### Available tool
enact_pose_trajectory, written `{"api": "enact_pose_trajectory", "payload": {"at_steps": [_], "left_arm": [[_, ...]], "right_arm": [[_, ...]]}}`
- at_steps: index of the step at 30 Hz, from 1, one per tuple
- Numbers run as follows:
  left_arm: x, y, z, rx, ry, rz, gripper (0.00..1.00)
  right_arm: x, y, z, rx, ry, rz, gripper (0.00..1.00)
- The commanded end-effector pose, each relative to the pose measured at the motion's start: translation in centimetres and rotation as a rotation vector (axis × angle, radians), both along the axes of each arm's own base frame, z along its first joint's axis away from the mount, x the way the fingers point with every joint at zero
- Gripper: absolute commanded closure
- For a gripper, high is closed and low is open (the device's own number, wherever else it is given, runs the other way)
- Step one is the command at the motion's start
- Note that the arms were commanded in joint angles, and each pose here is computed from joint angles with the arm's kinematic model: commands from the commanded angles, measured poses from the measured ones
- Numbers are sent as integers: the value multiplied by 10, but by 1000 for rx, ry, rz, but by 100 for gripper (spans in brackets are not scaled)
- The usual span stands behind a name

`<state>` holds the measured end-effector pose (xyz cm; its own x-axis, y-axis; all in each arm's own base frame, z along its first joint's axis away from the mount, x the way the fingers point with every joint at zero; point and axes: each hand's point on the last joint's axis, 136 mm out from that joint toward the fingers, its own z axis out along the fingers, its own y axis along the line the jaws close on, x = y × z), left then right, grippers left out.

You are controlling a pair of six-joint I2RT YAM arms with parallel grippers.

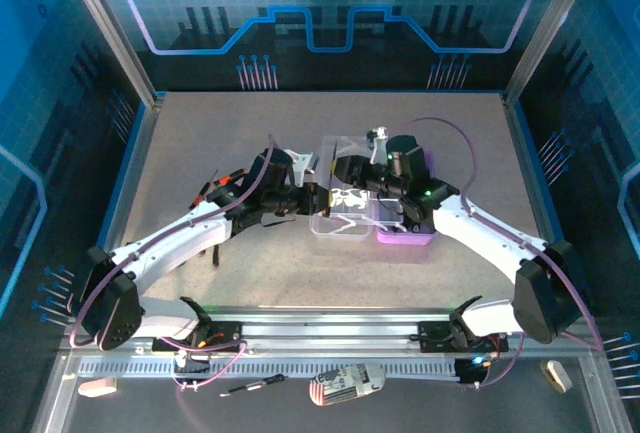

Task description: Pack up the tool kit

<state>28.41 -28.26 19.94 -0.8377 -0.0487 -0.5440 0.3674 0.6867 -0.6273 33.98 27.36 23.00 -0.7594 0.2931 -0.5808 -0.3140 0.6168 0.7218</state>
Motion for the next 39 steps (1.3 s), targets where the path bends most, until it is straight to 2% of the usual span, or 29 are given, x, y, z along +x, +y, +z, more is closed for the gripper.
{"api": "enact_pose_trajectory", "payload": {"at_steps": [1,9,12,14,15,17,19,21,23,26,32,35,39], "left_arm": [[-1,-12,16,-42,-28,-40,93],[-3,-12,13,-32,-26,-44,92],[-2,-10,11,-26,-25,-34,87],[-1,-8,11,-18,-25,-16,74],[0,-6,11,-18,-26,-6,70],[3,-2,12,-10,-32,24,53],[3,2,15,-4,-48,33,49],[3,9,21,12,-77,56,38],[6,25,28,49,-125,117,20],[12,59,33,124,-197,263,1],[11,117,27,163,-248,500,0],[9,132,15,143,-205,554,1],[9,143,0,124,-131,594,1]], "right_arm": [[10,15,22,51,-33,24,65],[12,23,19,64,-10,41,86],[11,22,20,51,-15,37,94],[11,18,17,26,-4,22,99],[11,18,18,20,-7,23,100],[10,16,17,9,-10,24,100],[10,9,17,-9,-17,10,100],[12,0,18,-21,-27,-10,100],[15,-13,22,-26,-36,-28,100],[24,-41,24,-63,-49,-72,100],[53,-115,-1,-133,14,-215,100],[62,-132,-19,-131,54,-240,100],[71,-132,-41,-106,113,-216,99]]}}
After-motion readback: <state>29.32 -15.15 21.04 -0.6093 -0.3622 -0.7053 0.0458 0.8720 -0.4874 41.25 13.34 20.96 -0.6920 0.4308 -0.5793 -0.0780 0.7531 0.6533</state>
